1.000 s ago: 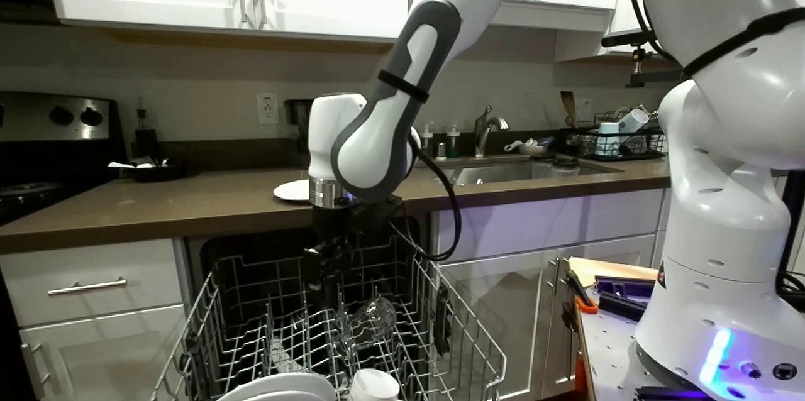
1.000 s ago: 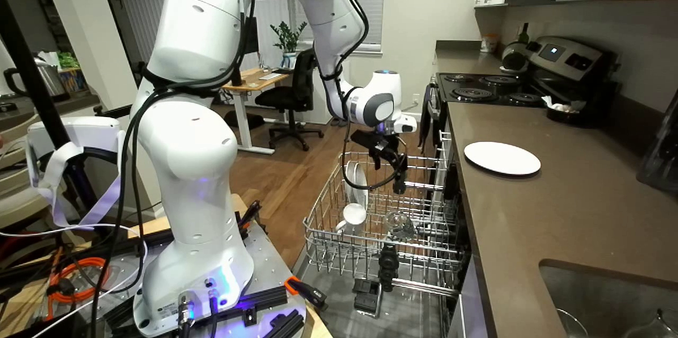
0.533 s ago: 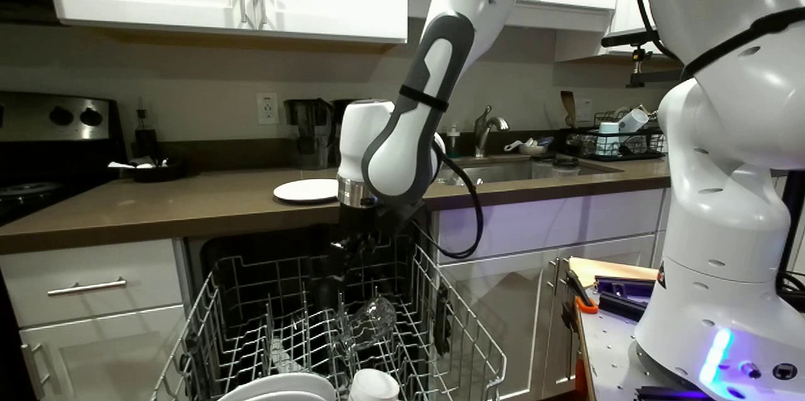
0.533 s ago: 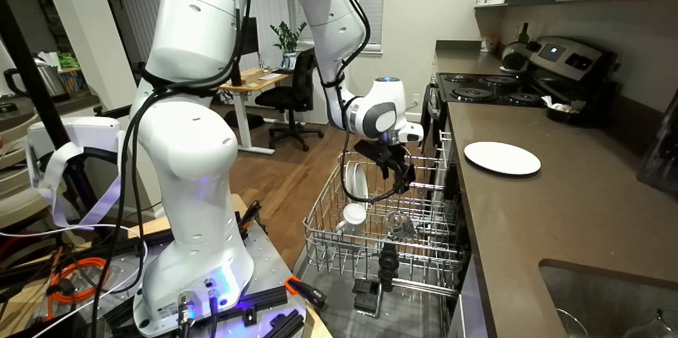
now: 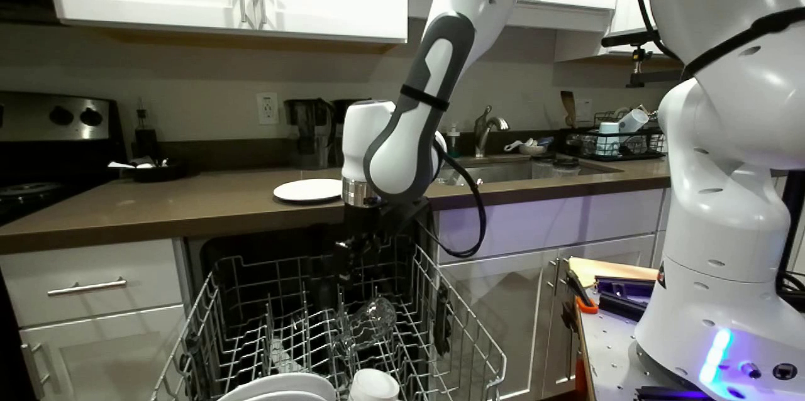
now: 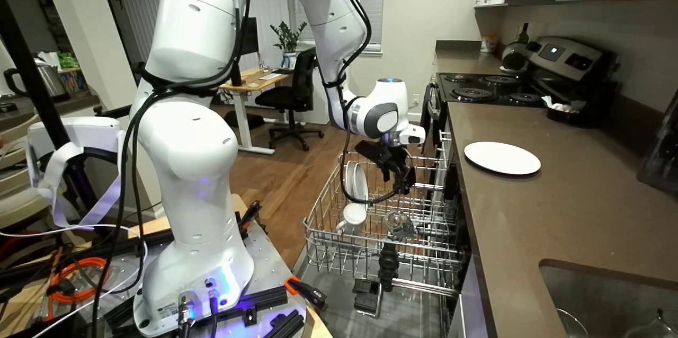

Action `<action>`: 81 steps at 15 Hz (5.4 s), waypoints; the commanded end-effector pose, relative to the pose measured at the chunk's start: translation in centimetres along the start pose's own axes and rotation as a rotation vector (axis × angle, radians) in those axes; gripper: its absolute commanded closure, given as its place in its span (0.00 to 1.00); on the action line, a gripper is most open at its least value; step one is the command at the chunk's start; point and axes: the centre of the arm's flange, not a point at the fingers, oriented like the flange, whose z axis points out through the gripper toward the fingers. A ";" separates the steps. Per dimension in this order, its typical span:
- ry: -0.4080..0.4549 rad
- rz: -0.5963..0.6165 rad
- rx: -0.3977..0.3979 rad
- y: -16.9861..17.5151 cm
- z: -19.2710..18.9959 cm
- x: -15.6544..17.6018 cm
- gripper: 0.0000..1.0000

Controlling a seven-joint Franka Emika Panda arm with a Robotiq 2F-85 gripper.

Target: Take the two white plates one after the other and put them vertically in the dishwasher then move the glass bottle to the right

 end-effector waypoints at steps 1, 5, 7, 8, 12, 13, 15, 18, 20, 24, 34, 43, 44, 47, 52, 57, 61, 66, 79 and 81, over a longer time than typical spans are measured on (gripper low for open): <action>0.028 -0.019 -0.001 -0.6 0.2 0.2 0.00; 0.076 -0.021 0.024 -0.2 0.8 -0.1 0.00; 0.086 -0.016 0.026 0.2 1.4 -0.4 0.00; 0.084 -0.017 0.026 0.5 1.7 -0.7 0.00; 0.036 -0.012 -0.012 2.1 3.6 -2.1 0.00; 0.029 -0.010 -0.017 2.4 4.2 -2.5 0.00; 0.018 -0.004 -0.030 3.1 5.1 -3.0 0.00; 0.011 -0.002 -0.024 3.6 6.5 -3.4 0.00; -0.015 0.005 -0.028 3.5 7.3 -3.5 0.00; -0.023 0.001 -0.013 3.6 8.7 -4.2 0.00; 0.027 0.005 0.050 3.1 10.5 -4.4 0.25; 0.042 0.000 0.037 3.2 9.5 -3.7 0.40; 0.046 -0.003 0.036 3.2 9.3 -3.5 0.40; 0.059 -0.020 0.031 3.0 8.5 -2.6 0.40; 0.082 -0.062 0.028 2.0 6.9 -0.5 0.40; 0.117 -0.105 0.022 0.5 5.6 1.6 0.40; 0.136 -0.130 0.029 -0.7 5.1 2.8 0.40; 0.126 -0.134 0.041 -1.5 4.9 3.2 0.40; 0.059 -0.135 0.009 -1.3 5.2 3.1 0.40; 0.052 -0.135 0.007 -1.3 5.3 3.1 0.40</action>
